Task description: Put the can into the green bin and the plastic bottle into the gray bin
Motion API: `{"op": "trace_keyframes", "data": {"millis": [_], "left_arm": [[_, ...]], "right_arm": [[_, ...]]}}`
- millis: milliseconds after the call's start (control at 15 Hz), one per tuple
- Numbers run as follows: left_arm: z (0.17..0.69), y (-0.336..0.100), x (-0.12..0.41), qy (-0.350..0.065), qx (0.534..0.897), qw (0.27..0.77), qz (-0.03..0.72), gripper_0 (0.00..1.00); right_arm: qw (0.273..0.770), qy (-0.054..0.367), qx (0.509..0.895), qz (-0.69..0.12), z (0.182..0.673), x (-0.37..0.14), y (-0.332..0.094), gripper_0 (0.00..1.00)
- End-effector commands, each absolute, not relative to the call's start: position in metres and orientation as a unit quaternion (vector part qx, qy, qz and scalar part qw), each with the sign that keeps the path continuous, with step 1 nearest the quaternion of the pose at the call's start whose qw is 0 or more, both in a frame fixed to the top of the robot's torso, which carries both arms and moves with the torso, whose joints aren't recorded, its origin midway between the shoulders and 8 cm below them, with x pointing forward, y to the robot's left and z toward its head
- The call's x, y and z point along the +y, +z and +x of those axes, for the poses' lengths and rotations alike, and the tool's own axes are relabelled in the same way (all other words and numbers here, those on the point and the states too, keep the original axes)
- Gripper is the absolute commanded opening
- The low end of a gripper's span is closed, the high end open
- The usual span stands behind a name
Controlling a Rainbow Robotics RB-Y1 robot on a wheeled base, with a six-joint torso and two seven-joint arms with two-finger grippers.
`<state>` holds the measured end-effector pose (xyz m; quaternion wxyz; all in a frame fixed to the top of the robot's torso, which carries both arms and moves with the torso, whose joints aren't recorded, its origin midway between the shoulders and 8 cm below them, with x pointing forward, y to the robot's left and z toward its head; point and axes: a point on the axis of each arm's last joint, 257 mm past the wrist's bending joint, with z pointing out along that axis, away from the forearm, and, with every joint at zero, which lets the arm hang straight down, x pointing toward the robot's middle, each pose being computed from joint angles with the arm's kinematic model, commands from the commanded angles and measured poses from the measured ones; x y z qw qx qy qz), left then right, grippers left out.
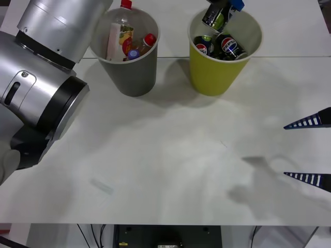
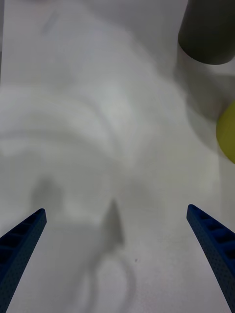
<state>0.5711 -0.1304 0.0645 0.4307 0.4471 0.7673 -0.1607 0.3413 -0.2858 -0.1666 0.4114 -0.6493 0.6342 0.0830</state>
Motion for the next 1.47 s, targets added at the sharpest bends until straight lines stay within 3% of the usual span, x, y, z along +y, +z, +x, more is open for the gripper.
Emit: {"op": "trace_keyframes", "data": {"millis": [67, 333, 467, 533, 600, 667, 1000, 1333, 1467], "left_arm": [[0.584, 0.060, -0.143, -0.157, 0.766, 0.444, 0.438, 0.03], [0.587, 0.046, -0.151, -0.154, 0.769, 0.444, 0.434, 0.04], [0.586, 0.046, -0.152, -0.155, 0.768, 0.444, 0.435, 0.11], [0.586, 0.045, -0.151, -0.154, 0.768, 0.443, 0.436, 0.26], [0.585, 0.046, -0.152, -0.152, 0.765, 0.444, 0.441, 0.84], [0.584, 0.046, -0.153, -0.153, 0.764, 0.443, 0.443, 1.00], [0.578, 0.047, -0.136, -0.163, 0.757, 0.425, 0.469, 1.00], [0.571, 0.071, -0.069, -0.204, 0.750, 0.398, 0.488, 1.00], [0.566, 0.071, -0.043, -0.203, 0.750, 0.390, 0.495, 1.00]], "right_arm": [[0.411, 0.083, 0.634, -0.649, 0.341, -0.286, -0.167, 1.00], [0.411, 0.083, 0.634, -0.649, 0.341, -0.286, -0.167, 1.00], [0.411, 0.083, 0.634, -0.649, 0.341, -0.286, -0.167, 1.00], [0.411, 0.083, 0.634, -0.649, 0.341, -0.286, -0.167, 1.00], [0.411, 0.083, 0.634, -0.649, 0.341, -0.286, -0.167, 1.00], [0.411, 0.083, 0.634, -0.649, 0.341, -0.286, -0.167, 1.00], [0.411, 0.083, 0.634, -0.649, 0.341, -0.286, -0.167, 1.00], [0.411, 0.083, 0.634, -0.649, 0.341, -0.286, -0.167, 1.00], [0.411, 0.083, 0.634, -0.649, 0.341, -0.286, -0.167, 1.00]]}}
